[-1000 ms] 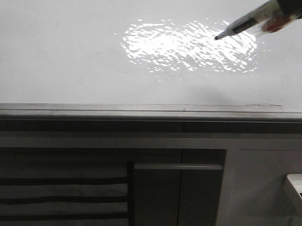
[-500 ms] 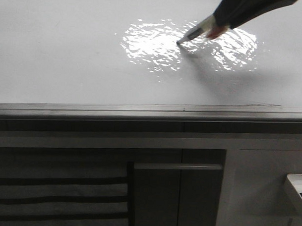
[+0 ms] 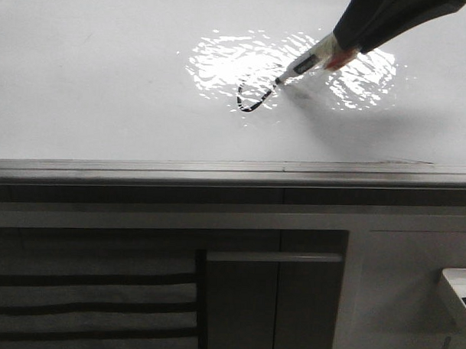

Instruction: Write number 9 on whiteboard

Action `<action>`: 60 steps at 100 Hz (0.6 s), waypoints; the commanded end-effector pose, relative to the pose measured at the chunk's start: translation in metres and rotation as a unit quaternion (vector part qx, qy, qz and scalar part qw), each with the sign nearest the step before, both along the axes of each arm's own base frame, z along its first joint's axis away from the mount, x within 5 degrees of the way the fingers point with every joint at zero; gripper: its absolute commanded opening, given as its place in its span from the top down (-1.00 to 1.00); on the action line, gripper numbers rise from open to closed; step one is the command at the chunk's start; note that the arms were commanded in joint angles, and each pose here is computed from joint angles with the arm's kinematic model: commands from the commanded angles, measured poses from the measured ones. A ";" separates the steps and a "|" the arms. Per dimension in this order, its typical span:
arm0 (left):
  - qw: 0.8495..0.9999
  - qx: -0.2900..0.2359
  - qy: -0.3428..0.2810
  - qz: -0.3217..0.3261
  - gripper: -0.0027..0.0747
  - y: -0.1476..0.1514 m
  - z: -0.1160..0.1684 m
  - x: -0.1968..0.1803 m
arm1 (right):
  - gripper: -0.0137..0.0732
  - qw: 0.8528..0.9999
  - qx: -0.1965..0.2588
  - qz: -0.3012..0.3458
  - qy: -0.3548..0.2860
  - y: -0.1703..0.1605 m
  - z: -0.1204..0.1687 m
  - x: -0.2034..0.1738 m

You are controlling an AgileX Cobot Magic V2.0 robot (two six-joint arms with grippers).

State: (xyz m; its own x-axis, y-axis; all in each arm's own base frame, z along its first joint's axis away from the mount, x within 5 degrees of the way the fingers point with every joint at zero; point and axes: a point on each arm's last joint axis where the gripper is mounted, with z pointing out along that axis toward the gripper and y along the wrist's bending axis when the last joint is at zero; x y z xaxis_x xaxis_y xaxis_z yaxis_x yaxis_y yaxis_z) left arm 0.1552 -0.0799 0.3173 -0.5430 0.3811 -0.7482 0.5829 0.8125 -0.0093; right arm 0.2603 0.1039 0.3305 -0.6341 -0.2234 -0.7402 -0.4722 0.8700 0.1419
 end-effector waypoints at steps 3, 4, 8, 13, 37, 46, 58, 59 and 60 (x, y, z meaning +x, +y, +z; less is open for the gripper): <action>0.999 -0.023 -0.041 0.010 0.17 -0.001 0.015 0.004 | 0.79 0.996 0.013 -0.023 -0.083 -0.007 0.030 0.004; 0.999 -0.023 -0.041 0.010 0.17 -0.001 0.015 0.004 | 0.79 0.996 0.013 -0.022 -0.083 -0.007 0.031 0.004; 0.999 -0.023 -0.041 0.010 0.17 -0.001 0.015 0.004 | 0.79 0.996 0.013 -0.022 -0.083 -0.007 0.031 0.004; 0.999 -0.023 -0.041 0.010 0.17 -0.001 0.015 0.004 | 0.79 0.997 0.012 -0.020 -0.079 -0.006 0.031 0.003; 0.999 -0.024 -0.044 0.011 0.17 -0.001 0.015 0.004 | 0.79 1.000 0.005 0.007 0.015 0.002 -0.010 -0.012; 0.998 -0.025 -0.050 0.012 0.17 -0.001 0.016 0.005 | 0.79 0.999 -0.003 0.011 0.039 0.004 -0.031 -0.018; 0.998 -0.013 -0.063 -0.005 0.17 -0.001 0.017 0.005 | 0.79 0.999 0.000 0.013 0.030 0.004 -0.025 -0.021; 0.998 -0.010 -0.066 -0.011 0.17 -0.002 0.018 0.005 | 0.79 1.000 0.003 0.012 0.027 0.003 -0.022 -0.022; 0.998 -0.010 -0.066 -0.014 0.17 -0.002 0.019 0.004 | 0.79 1.000 0.004 0.015 0.023 0.004 -0.020 -0.022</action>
State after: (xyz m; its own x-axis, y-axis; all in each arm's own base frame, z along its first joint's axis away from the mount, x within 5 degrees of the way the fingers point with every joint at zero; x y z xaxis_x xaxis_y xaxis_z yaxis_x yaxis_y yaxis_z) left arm 0.1566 -0.0798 0.3185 -0.5163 0.3949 -0.7599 0.5916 0.8061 0.0169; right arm 0.2382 0.1098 0.2867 -0.7353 -0.2645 -0.6239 -0.4797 0.8535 0.2035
